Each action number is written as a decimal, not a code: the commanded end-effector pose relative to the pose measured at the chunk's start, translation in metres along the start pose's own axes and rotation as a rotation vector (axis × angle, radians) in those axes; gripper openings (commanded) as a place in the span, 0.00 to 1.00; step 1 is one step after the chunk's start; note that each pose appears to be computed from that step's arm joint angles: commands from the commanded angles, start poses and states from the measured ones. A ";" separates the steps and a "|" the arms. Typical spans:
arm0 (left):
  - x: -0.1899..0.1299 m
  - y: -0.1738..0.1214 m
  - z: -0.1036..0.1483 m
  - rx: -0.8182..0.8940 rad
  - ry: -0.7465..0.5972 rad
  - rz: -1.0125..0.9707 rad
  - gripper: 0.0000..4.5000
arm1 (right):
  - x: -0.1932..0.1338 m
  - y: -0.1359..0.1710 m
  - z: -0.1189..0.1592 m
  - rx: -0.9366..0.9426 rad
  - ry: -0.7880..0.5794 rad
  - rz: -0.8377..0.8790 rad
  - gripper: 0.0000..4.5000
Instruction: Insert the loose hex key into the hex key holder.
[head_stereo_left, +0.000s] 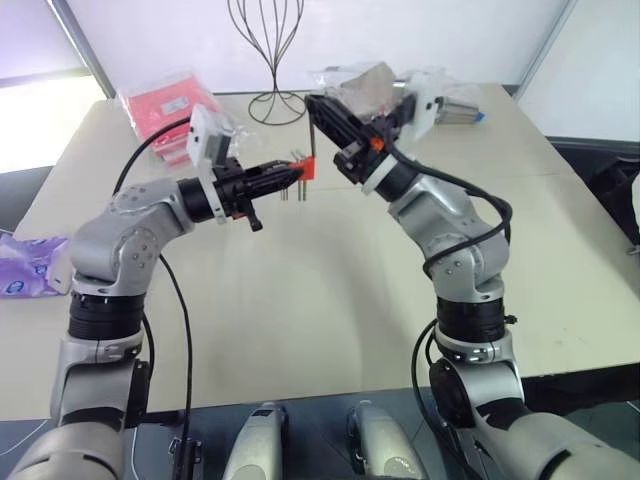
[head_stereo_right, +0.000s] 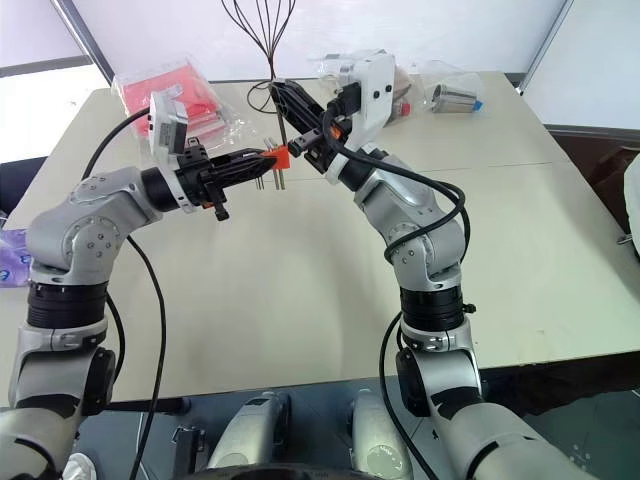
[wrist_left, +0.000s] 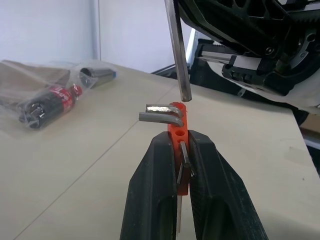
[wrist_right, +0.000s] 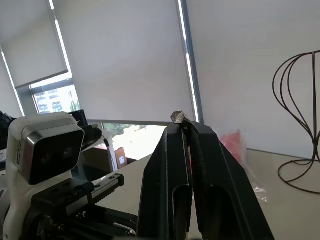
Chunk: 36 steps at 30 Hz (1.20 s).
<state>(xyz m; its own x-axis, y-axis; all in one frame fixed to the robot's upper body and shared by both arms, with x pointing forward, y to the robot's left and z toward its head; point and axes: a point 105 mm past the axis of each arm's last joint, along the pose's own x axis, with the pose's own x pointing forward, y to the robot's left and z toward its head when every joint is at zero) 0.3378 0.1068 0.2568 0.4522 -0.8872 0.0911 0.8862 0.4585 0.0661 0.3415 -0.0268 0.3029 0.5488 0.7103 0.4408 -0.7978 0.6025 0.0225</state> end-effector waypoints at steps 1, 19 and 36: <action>-0.002 -0.001 0.023 0.062 -0.066 -0.003 0.00 | 0.003 0.010 0.021 -0.031 -0.073 0.040 0.01; -0.001 -0.005 0.025 0.062 -0.067 -0.018 0.00 | 0.008 0.011 0.018 -0.050 -0.075 0.042 0.01; -0.001 -0.007 0.025 0.058 -0.070 -0.022 0.00 | 0.006 0.007 0.014 -0.070 -0.060 0.030 0.01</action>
<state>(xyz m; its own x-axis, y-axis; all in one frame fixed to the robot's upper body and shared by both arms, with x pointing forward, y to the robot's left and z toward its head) 0.3353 0.1045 0.2593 0.4396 -0.8921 0.1046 0.8923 0.4471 0.0622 0.3418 -0.0220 0.3055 0.5367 0.7152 0.4478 -0.7953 0.6061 -0.0149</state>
